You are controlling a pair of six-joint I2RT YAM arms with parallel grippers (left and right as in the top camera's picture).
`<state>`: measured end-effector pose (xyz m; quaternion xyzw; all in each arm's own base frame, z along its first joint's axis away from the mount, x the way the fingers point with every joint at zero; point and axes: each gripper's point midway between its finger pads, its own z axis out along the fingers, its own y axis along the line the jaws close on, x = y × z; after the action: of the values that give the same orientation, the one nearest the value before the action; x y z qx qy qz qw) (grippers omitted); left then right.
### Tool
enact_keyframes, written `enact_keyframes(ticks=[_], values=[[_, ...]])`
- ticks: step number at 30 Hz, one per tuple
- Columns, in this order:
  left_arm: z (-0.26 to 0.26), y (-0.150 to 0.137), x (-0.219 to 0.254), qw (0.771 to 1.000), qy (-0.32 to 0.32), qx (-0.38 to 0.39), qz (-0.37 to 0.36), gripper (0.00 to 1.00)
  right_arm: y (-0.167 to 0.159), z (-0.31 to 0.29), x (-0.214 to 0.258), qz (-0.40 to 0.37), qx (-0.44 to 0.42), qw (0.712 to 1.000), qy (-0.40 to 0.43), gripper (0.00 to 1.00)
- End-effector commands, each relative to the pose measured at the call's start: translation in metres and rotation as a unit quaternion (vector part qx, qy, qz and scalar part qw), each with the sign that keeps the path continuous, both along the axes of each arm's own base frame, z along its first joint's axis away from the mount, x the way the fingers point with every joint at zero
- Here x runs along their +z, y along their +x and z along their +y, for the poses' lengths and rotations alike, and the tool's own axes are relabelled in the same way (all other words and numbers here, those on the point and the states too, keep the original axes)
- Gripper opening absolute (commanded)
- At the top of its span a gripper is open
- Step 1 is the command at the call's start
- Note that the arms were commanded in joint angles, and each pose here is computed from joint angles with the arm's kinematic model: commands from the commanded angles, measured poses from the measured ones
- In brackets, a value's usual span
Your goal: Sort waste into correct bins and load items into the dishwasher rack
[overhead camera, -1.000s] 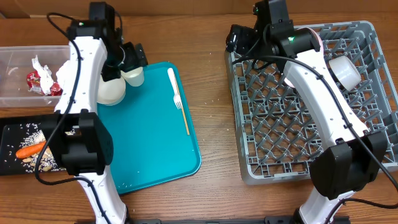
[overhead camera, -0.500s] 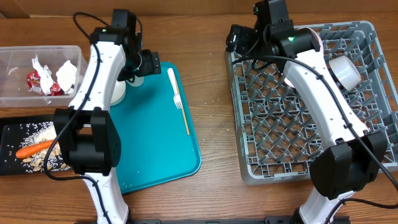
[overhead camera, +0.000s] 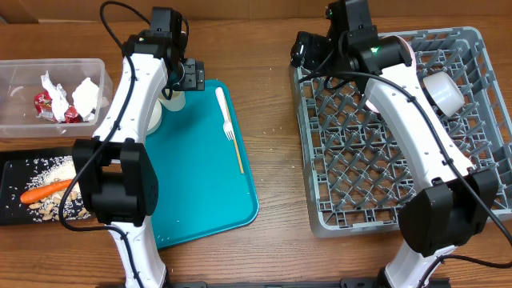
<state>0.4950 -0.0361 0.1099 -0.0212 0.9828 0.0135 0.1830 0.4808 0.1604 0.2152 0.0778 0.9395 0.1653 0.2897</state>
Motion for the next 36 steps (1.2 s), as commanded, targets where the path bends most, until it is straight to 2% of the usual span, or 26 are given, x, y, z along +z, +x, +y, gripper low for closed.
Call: enact_keyframes(ticks=[1, 12, 21, 27, 36], values=[[-0.002, -0.004, -0.014, 1.000, 0.006, -0.021, 0.017, 0.90, 0.002, -0.001, 0.016, -0.020, -0.004, 1.000, 0.002, 1.00], [-0.004, -0.006, -0.045, 0.998, 0.006, -0.030, 0.047, 0.89, 0.002, -0.001, 0.016, -0.020, -0.004, 1.000, 0.002, 1.00], [-0.004, 0.000, -0.046, 0.999, 0.007, -0.035, 0.036, 0.68, 0.002, -0.001, 0.016, -0.020, -0.004, 1.000, 0.002, 1.00], [-0.004, 0.000, -0.048, 0.999, 0.007, -0.035, 0.039, 0.44, 0.002, -0.001, 0.016, -0.020, -0.004, 1.000, 0.002, 1.00], [-0.002, -0.002, -0.049, 0.998, 0.012, -0.033, 0.043, 0.31, 0.002, -0.001, 0.016, -0.020, -0.004, 1.000, 0.002, 1.00]])
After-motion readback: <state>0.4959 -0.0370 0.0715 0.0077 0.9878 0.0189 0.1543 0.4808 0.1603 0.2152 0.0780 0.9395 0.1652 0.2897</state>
